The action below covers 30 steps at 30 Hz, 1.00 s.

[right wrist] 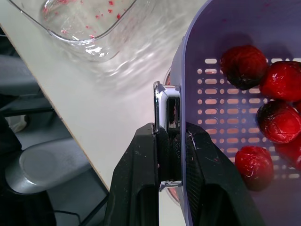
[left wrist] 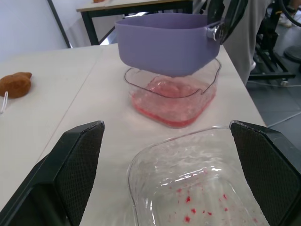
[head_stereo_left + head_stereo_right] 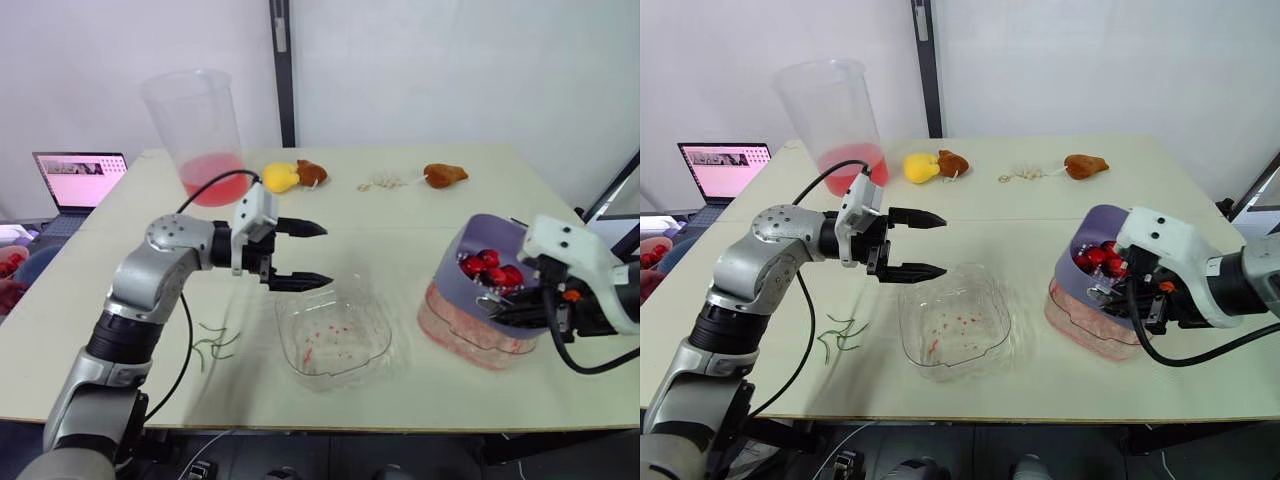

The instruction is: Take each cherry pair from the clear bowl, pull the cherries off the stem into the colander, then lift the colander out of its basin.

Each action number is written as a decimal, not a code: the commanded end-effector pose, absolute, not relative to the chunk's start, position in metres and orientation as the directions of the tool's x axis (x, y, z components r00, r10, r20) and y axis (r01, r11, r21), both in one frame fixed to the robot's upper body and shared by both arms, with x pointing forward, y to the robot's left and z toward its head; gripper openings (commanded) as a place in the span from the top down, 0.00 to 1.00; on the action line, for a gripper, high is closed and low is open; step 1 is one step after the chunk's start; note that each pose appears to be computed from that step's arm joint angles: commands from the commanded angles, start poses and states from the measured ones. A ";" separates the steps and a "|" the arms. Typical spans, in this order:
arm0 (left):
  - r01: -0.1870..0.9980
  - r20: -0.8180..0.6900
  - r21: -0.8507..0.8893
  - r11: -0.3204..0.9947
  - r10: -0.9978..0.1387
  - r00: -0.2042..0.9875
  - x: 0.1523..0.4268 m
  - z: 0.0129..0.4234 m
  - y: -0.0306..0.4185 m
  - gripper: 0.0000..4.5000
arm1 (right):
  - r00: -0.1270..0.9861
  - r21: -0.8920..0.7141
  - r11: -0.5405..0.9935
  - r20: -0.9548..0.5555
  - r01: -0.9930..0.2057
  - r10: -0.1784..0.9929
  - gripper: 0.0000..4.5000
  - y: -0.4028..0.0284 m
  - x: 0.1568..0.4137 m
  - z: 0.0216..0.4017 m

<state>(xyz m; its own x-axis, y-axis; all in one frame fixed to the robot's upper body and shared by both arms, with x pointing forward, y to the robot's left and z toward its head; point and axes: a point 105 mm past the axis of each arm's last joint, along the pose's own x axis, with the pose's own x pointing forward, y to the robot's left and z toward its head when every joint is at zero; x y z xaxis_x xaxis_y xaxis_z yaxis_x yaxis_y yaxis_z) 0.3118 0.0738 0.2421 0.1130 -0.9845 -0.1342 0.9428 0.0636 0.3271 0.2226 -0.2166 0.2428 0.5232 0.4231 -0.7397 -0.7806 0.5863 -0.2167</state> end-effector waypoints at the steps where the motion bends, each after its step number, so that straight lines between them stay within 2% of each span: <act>1: 0.927 -0.114 0.371 0.060 -0.987 0.110 0.309 0.255 0.075 0.00 | 0.569 -0.273 0.578 -0.706 -0.769 0.423 0.95 -0.215 0.224 0.254; 11: 0.934 -0.067 0.334 0.123 -0.986 0.154 0.307 0.260 0.090 0.00 | 0.572 -0.286 0.560 -0.693 -0.777 0.438 0.95 -0.214 0.229 0.257; 18: 0.930 -0.030 0.266 0.253 -0.962 0.270 0.311 0.250 0.123 0.00 | 0.573 -0.392 0.432 -0.675 -0.812 0.466 0.95 -0.209 0.249 0.275; 23: 0.920 -0.018 0.215 0.329 -0.940 0.340 0.306 0.230 0.138 0.00 | 0.545 -0.456 0.301 -0.661 -0.837 0.515 0.95 -0.193 0.293 0.284; 26: 0.903 -0.014 0.189 0.385 -0.919 0.394 0.303 0.219 0.149 0.00 | 0.548 -0.498 0.241 -0.681 -0.833 0.485 0.95 -0.189 0.324 0.285; 30: 0.866 -0.015 0.147 0.478 -0.875 0.485 0.292 0.197 0.166 0.00 | 0.489 -0.484 0.144 -0.729 -0.863 0.479 0.95 -0.168 0.363 0.265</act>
